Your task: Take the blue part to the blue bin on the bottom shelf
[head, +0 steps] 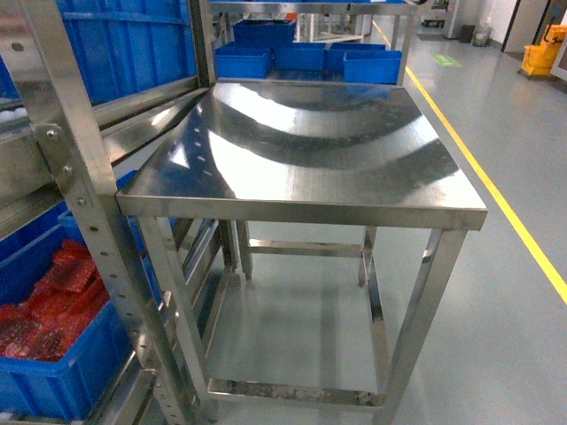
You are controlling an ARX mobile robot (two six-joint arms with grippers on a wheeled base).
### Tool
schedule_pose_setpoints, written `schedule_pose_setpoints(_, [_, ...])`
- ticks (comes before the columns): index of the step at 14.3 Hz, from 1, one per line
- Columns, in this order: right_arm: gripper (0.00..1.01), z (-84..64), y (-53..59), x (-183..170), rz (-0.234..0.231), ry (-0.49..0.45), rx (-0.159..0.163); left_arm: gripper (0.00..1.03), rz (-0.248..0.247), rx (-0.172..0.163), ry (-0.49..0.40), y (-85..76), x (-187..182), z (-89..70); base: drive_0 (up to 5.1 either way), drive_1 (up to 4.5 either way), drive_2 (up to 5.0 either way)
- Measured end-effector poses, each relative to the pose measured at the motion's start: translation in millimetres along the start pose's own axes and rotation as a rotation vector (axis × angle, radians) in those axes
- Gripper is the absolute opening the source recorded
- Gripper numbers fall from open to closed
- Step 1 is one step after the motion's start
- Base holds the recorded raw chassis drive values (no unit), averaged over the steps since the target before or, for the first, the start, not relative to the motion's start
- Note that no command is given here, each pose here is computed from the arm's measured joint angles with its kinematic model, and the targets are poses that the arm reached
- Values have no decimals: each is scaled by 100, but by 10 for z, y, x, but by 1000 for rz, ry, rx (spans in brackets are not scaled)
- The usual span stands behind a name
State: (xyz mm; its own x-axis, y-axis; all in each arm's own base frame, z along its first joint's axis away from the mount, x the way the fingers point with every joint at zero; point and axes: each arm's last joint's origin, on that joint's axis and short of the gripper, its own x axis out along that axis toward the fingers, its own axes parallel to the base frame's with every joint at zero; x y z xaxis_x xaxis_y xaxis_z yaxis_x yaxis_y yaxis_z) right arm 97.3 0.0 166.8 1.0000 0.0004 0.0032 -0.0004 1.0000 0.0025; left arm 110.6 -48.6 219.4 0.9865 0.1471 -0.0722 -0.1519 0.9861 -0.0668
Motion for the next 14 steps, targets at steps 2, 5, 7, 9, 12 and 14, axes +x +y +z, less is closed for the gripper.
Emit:
schedule_pose_setpoints(2, [98, -2, 0, 0, -1, 2, 0, 43, -2, -6, -7, 2, -5, 9, -247, 124, 124])
schedule_pose_setpoints(5, [98, -1, 0, 0, -1, 1, 0, 43, -3, -5, -6, 2, -5, 8, -495, 248, 248])
schedule_pose_setpoints(7, [98, -1, 0, 0, 0, 1, 0, 43, 0, -5, -5, 3, -4, 7, -499, 247, 247])
schedule_pose_setpoints(9, [98, -3, 0, 0, 0, 3, 0, 43, -1, -6, -7, 4, -5, 9, -502, 243, 243])
schedule_pose_setpoints(12, [98, -1, 0, 0, 0, 1, 0, 43, -1, -9, -10, 4, -5, 12, -503, 243, 243])
schedule_pose_setpoints(14, [98, -3, 0, 0, 0, 3, 0, 43, -1, -6, -7, 4, -5, 9, -506, 239, 239])
